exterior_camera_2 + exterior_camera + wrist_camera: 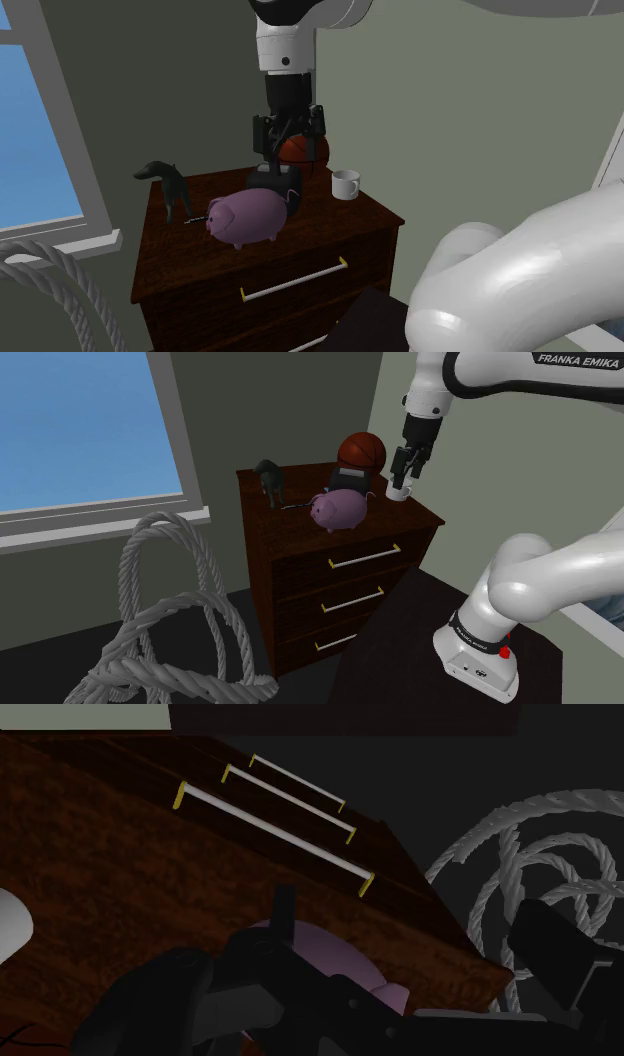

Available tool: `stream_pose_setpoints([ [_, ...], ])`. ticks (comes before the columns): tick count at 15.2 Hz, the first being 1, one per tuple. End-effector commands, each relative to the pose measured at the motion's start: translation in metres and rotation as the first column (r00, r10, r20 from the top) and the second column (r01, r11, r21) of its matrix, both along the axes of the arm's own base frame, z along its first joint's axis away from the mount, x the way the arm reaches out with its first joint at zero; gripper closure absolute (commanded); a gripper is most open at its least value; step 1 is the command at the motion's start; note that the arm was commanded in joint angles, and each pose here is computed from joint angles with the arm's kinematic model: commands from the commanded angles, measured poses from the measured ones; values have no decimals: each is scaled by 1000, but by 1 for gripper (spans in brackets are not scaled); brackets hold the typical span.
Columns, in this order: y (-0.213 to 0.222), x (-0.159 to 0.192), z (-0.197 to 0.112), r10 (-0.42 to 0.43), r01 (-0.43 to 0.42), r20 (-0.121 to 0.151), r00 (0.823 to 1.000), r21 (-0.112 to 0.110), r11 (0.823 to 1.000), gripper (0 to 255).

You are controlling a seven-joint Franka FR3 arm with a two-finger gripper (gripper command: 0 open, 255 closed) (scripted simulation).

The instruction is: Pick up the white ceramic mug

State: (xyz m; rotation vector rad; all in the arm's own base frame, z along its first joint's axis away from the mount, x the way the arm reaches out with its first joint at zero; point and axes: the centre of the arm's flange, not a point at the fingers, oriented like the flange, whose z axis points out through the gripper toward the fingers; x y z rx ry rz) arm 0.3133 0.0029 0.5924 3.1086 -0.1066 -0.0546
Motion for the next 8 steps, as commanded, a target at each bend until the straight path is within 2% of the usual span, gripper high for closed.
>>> stream_pose_setpoints([
  [1,0,0,0,0,0,0,1000,0,1000,0],
  [8,-78,35,-36,-2,2,-10,1000,-3,1000,0],
])
